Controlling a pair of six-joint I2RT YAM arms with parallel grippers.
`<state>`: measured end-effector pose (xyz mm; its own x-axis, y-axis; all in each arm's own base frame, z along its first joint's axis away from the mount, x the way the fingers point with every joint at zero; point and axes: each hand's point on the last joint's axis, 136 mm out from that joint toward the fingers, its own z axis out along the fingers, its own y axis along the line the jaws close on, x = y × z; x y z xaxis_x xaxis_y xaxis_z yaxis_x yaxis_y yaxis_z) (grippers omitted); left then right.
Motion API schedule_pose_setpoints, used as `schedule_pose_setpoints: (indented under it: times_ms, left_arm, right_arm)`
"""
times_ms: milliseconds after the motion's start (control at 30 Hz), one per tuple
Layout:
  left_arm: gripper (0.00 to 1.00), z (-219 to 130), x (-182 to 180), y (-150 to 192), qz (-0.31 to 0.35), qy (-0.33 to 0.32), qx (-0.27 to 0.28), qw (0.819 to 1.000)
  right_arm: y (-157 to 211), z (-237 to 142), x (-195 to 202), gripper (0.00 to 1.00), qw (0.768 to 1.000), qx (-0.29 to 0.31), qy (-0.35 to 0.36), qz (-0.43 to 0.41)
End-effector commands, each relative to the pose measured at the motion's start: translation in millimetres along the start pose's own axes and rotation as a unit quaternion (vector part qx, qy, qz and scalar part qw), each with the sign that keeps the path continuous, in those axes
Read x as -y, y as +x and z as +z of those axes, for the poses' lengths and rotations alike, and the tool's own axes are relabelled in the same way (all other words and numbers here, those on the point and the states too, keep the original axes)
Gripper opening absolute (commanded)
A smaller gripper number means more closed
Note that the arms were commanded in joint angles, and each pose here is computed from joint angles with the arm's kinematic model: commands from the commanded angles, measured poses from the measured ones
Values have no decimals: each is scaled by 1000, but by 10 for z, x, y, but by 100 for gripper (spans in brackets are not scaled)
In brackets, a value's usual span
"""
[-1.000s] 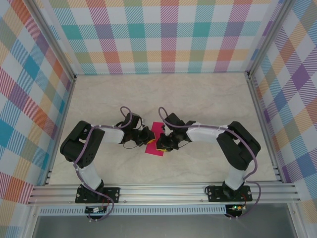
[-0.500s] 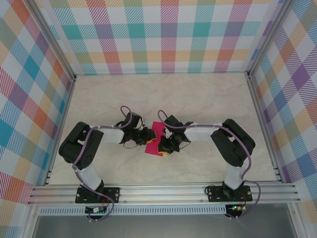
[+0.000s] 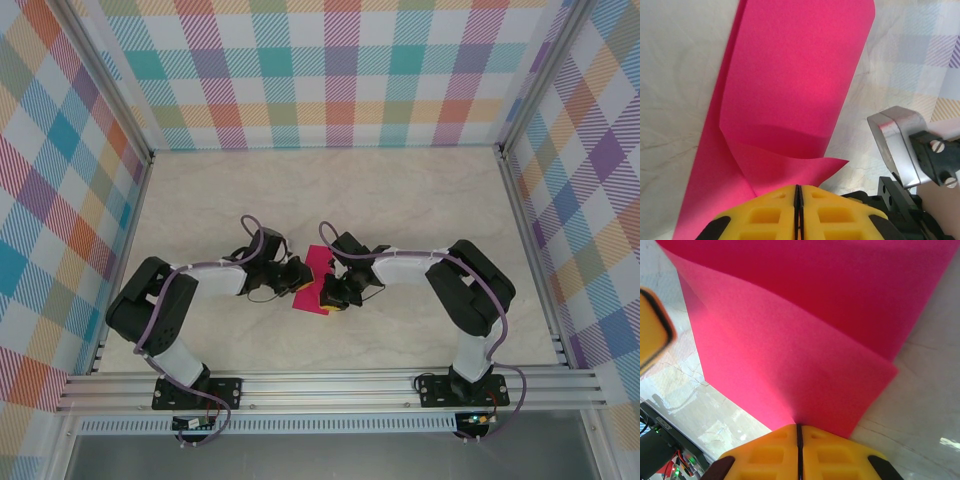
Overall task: Fold a paper plane with a square sheet of paper (pick it up from the middle)
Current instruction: Fold the triangle a second time at the center of the table.
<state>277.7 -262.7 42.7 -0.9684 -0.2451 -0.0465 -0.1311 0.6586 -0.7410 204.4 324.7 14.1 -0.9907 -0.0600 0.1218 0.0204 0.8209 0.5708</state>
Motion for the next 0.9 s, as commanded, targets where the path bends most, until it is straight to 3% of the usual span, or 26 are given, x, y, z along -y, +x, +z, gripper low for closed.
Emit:
schedule_pose_setpoints:
  times_ms: [0,300,433,567,867]
  left_arm:
    - [10,88,-38,157,-2,-7,-26,1000]
    - [9,279,-179,194,-6,-22,-36,999]
    - [8,243,-474,101,-11,-98,-3,995]
    - [7,227,-629,27,-20,-132,17,991]
    - [10,156,-584,-124,-20,-118,37,992]
  right_arm:
    - [140,155,337,8,998,-24,53,31]
    - [173,176,401,8,997,-27,58,35]
    - [203,192,451,8,997,-30,61,39]
    - [225,191,466,8,997,-31,61,39]
    - [236,175,479,8,997,-30,63,34]
